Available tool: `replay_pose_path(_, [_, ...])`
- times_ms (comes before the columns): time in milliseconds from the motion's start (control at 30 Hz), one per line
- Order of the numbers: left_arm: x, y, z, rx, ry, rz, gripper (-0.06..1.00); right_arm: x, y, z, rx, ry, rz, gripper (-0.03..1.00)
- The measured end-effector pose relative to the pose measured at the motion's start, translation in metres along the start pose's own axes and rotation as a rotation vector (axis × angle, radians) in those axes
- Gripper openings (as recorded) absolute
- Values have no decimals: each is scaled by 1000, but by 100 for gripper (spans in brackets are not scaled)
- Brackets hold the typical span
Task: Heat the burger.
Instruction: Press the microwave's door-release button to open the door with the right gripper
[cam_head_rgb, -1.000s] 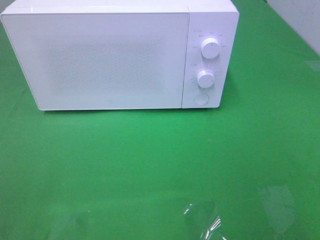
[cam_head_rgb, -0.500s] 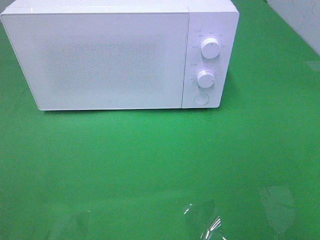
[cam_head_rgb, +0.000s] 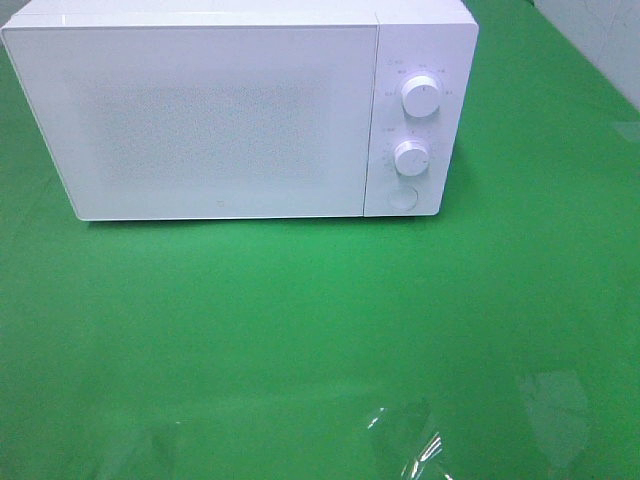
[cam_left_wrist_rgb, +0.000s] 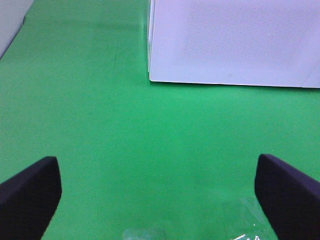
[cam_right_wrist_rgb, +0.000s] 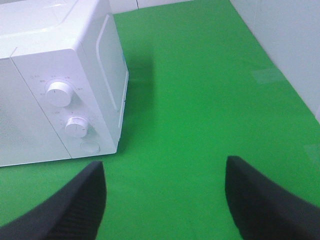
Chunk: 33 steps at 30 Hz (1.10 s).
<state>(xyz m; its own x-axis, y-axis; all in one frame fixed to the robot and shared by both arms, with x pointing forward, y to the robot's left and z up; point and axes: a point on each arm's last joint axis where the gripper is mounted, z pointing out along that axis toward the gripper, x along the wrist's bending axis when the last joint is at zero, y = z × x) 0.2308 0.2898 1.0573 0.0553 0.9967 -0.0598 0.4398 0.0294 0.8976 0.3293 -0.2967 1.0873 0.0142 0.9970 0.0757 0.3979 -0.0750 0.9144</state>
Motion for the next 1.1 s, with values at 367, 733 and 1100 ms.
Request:
replay_pose_path(367, [0, 0, 0, 0, 0, 0, 97, 2, 4, 49, 100, -4, -5, 66])
replay_pose_path(733, [0, 0, 0, 0, 0, 0, 97, 4, -6, 100, -15, 25, -8, 66])
replay_pose_path(1100, [0, 0, 0, 0, 0, 0, 97, 4, -35, 127, -127, 54, -4, 66])
